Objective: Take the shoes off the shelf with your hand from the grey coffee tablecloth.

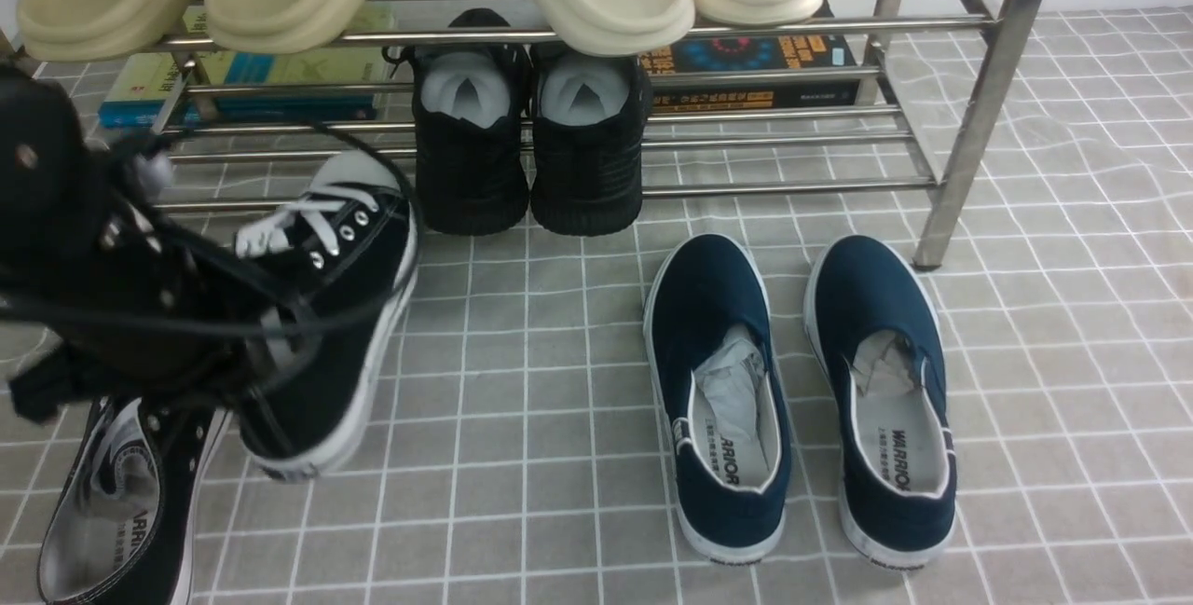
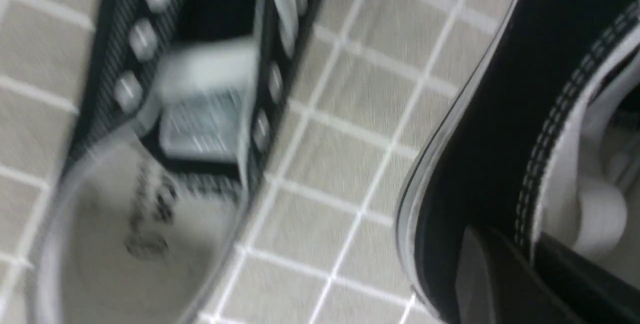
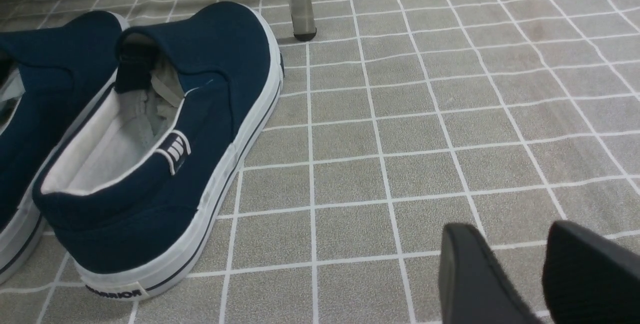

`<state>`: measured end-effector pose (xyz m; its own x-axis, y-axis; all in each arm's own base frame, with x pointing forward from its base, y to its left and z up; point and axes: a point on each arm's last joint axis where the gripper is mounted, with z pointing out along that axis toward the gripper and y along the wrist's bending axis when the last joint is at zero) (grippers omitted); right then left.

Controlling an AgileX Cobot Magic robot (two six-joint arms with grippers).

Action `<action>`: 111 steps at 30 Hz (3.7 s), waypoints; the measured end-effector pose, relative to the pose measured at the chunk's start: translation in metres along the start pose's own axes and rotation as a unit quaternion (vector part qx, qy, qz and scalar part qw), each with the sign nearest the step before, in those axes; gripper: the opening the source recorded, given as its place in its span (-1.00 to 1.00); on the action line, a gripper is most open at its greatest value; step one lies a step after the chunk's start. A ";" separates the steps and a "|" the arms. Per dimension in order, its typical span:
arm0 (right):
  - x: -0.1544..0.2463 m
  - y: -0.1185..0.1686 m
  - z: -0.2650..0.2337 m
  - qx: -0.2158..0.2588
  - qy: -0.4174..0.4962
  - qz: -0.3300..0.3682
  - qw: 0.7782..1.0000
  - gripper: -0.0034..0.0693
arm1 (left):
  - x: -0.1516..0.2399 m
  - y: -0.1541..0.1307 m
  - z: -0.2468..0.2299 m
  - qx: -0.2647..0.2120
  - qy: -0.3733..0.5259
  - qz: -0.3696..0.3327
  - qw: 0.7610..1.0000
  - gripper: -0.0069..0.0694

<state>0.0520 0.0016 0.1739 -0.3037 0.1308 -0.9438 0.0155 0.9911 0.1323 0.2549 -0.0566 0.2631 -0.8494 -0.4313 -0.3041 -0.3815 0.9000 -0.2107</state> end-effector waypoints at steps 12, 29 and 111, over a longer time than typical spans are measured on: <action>0.000 0.000 0.000 0.000 0.000 0.000 1.000 -0.25 | 0.034 0.017 0.029 -0.048 0.045 -0.039 0.997 -0.77; 0.000 0.000 0.000 0.000 0.000 0.000 1.000 -0.25 | 0.026 0.017 -0.019 -0.032 -0.004 -0.032 0.999 -0.15; 0.000 0.000 0.000 0.000 0.000 0.000 1.000 -0.25 | 0.173 0.151 0.007 0.063 -0.434 0.167 0.883 -0.72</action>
<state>0.0520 0.0016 0.1739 -0.3037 0.1308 -0.9438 0.0155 0.9911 0.1323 0.0525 0.0043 0.1719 -0.2857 -0.0786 -0.9551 -0.0729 0.9955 -0.0602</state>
